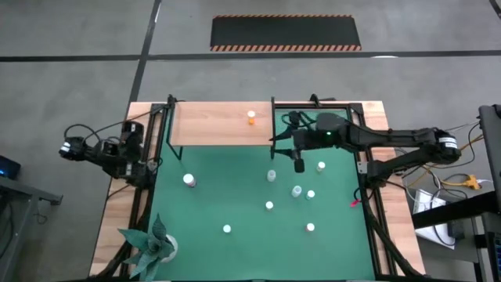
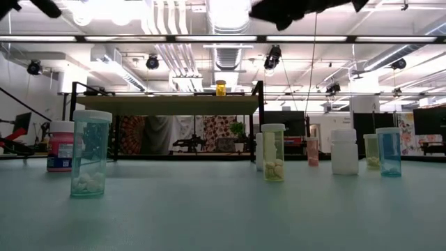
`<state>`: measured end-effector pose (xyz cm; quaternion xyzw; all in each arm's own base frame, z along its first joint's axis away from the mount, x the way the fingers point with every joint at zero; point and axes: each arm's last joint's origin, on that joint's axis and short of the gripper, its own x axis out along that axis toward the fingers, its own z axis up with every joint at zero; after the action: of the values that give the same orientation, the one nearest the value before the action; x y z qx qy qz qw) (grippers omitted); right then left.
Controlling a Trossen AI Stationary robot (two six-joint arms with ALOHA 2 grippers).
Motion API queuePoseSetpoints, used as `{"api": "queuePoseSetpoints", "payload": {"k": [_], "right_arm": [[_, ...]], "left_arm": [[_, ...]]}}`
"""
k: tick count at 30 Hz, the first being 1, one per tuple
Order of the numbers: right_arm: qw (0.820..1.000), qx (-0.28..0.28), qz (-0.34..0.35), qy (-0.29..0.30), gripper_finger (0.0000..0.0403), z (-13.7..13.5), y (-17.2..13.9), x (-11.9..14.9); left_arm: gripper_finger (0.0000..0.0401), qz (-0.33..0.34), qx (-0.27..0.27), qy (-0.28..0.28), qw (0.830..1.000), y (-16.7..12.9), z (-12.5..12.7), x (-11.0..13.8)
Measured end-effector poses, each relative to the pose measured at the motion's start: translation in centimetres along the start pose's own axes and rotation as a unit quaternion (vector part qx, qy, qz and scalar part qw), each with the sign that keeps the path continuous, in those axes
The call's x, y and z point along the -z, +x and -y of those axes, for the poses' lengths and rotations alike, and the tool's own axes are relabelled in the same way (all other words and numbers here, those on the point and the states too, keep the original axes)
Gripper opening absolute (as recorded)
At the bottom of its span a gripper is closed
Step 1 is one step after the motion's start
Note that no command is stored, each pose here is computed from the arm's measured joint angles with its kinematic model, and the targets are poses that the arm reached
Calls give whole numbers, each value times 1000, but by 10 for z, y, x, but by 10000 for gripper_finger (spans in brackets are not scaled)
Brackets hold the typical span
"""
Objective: Pick and place medicine bottles onto shelf by color
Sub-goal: Put the big pink pill bottle on the shelf
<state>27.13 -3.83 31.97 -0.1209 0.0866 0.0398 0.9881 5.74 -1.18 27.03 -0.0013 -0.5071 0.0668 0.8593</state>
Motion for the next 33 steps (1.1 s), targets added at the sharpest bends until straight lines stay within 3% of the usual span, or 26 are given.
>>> {"api": "queuePoseSetpoints", "payload": {"k": [3,7,10,13,19,26,30,33], "right_arm": [[998,-21,58,10,137,-5,-6,2],[997,-63,27,-40,116,-37,-8,31],[996,-35,17,-76,100,-60,-5,54],[995,1,72,-71,84,-70,-7,52],[995,-44,89,-10,55,-89,-10,51],[991,-84,101,-5,43,-108,-13,45],[990,-89,106,-7,43,-111,-15,43],[991,-93,91,-3,43,-112,-14,46]], "left_arm": [[65,13,35,-20,999,5,3,-1],[65,-14,45,11,999,7,7,7],[65,-34,55,24,998,8,10,14],[65,-38,55,-16,998,14,12,15],[65,-78,59,-132,987,22,19,27],[65,-106,49,-240,964,40,28,35],[65,-143,39,-262,954,53,33,41],[65,-193,-1,-263,945,65,38,49]]}}
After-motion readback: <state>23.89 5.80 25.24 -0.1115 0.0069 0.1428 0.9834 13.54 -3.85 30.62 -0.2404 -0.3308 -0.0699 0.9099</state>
